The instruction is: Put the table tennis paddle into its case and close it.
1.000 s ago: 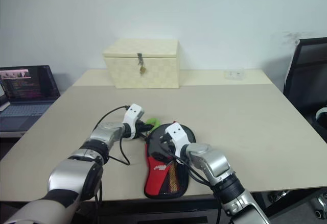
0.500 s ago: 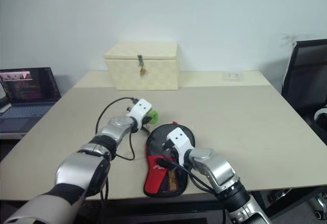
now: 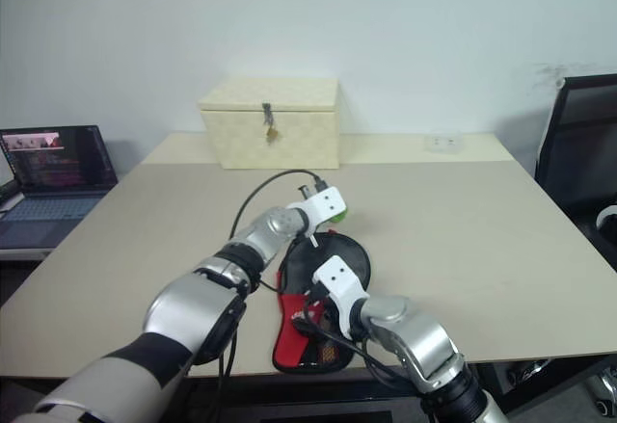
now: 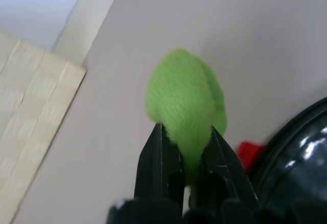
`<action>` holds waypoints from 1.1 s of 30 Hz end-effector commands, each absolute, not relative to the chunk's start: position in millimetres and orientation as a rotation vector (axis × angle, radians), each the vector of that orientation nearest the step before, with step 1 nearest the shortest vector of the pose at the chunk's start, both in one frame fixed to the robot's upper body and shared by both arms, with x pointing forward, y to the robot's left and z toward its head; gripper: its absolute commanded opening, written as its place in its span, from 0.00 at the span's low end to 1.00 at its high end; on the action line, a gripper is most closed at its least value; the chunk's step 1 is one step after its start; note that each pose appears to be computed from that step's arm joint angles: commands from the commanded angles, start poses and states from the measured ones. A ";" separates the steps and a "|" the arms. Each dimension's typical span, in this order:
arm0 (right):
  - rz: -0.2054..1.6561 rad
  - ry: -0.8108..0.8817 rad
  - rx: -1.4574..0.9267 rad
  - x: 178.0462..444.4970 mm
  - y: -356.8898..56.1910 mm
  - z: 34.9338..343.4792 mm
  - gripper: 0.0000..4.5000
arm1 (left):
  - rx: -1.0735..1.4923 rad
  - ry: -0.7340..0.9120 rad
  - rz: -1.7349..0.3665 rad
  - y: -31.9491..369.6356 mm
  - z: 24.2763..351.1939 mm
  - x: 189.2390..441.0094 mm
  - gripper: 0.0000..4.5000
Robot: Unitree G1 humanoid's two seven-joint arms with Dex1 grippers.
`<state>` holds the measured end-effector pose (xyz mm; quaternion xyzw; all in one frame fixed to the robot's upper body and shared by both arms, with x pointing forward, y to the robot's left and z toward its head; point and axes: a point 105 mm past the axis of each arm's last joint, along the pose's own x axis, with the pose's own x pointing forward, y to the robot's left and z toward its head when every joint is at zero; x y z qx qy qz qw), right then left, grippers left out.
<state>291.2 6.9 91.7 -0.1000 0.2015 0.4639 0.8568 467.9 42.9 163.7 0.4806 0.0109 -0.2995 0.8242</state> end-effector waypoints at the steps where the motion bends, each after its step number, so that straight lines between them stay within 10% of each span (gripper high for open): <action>1: 0.988 0.623 -0.203 270.5 1.3 51.8 1.00 | 1.101 -0.188 -0.706 -4.4 204.1 458.8 0.01; 19: 0.967 0.612 -0.181 274.8 3.5 55.5 1.00 | 1.087 -0.240 -1.131 -71.4 166.1 406.7 0.01; 31: 0.991 0.545 -0.171 293.9 9.5 77.5 1.00 | 0.821 -0.026 -1.094 -16.2 160.7 426.5 0.92; 33: 1.009 0.530 -0.169 295.2 9.0 83.6 1.00 | 0.771 -0.015 -1.079 -5.4 164.9 430.1 0.92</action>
